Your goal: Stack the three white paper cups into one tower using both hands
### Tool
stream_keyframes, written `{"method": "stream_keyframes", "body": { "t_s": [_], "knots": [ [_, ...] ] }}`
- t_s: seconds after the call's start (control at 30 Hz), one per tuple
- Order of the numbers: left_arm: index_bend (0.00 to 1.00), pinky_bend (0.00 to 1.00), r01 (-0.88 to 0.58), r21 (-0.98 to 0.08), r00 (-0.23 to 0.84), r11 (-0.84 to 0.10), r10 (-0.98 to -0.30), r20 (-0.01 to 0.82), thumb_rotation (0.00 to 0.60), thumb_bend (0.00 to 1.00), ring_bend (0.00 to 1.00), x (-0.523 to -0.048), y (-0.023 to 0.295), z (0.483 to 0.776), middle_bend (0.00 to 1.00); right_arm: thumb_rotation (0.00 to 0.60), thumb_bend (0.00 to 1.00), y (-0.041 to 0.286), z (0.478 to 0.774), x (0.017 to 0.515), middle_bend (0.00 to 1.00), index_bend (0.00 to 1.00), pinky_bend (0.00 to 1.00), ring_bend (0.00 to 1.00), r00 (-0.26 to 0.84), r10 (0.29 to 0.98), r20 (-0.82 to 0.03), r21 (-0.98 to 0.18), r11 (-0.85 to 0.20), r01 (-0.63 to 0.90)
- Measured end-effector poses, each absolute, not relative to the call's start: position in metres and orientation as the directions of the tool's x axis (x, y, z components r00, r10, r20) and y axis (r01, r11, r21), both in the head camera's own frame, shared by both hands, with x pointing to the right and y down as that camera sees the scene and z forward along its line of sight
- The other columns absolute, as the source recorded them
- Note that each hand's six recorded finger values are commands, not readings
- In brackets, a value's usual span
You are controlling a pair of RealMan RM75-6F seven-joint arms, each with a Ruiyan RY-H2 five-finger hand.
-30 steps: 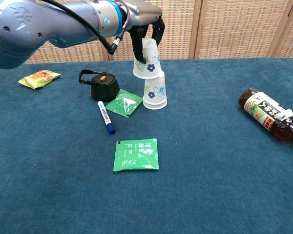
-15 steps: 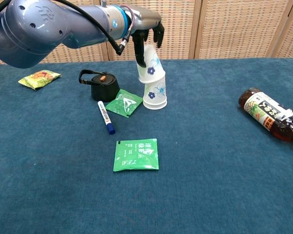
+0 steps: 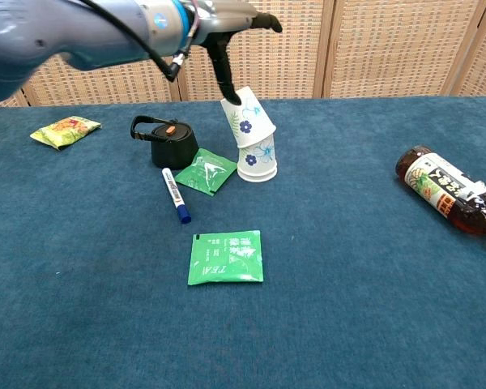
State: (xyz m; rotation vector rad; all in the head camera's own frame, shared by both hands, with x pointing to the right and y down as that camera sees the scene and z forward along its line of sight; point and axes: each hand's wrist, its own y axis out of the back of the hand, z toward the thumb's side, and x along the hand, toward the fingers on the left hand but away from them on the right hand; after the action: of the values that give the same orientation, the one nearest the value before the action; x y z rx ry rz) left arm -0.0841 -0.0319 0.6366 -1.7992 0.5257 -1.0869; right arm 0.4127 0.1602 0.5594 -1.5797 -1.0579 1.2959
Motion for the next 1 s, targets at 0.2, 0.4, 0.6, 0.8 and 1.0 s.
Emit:
{"method": "stream_keyframes", "body": {
  "t_s": [0.2,0.4,0.6,0.8,1.0],
  "knots": [
    [0.18,0.24,-0.058,-0.817,0.506,-0.574,-0.722,0.471,0.600,0.70,0.08,-0.117,-0.019,0.637,0.04,0.600,0.00,0.162,0.558,0.409,0.00,0.00,0.00,0.00,0.132,0.945,-0.298,-0.944,-0.313,0.107],
    [0.20,0.25,-0.244,-0.712,0.486,-0.658,-0.718,0.498,0.600,0.70,0.10,-0.140,-0.012,0.651,0.06,0.600,0.00,0.162,0.559,0.407,0.00,0.00,0.00,0.00,0.138,0.944,-0.301,-0.943,-0.316,0.108],
    [0.20,0.25,-0.293,-0.686,0.469,-0.666,-0.725,0.504,0.600,0.70,0.10,-0.147,-0.014,0.669,0.06,0.600,0.00,0.161,0.560,0.410,0.00,0.00,0.00,0.00,0.129,0.944,-0.304,-0.942,-0.318,0.109],
    [0.20,0.25,-0.307,-0.668,0.481,-0.678,-0.716,0.505,0.600,0.70,0.10,-0.133,-0.011,0.685,0.06,0.600,0.00,0.160,0.560,0.414,0.00,0.00,0.00,0.00,0.114,0.945,-0.306,-0.941,-0.318,0.111],
    [0.20,0.25,-0.275,-0.667,0.524,-0.692,-0.690,0.500,0.600,0.69,0.10,-0.103,-0.007,0.694,0.06,0.600,0.00,0.158,0.560,0.418,0.00,0.00,0.00,0.00,0.103,0.946,-0.308,-0.941,-0.319,0.114]
  ]
}}
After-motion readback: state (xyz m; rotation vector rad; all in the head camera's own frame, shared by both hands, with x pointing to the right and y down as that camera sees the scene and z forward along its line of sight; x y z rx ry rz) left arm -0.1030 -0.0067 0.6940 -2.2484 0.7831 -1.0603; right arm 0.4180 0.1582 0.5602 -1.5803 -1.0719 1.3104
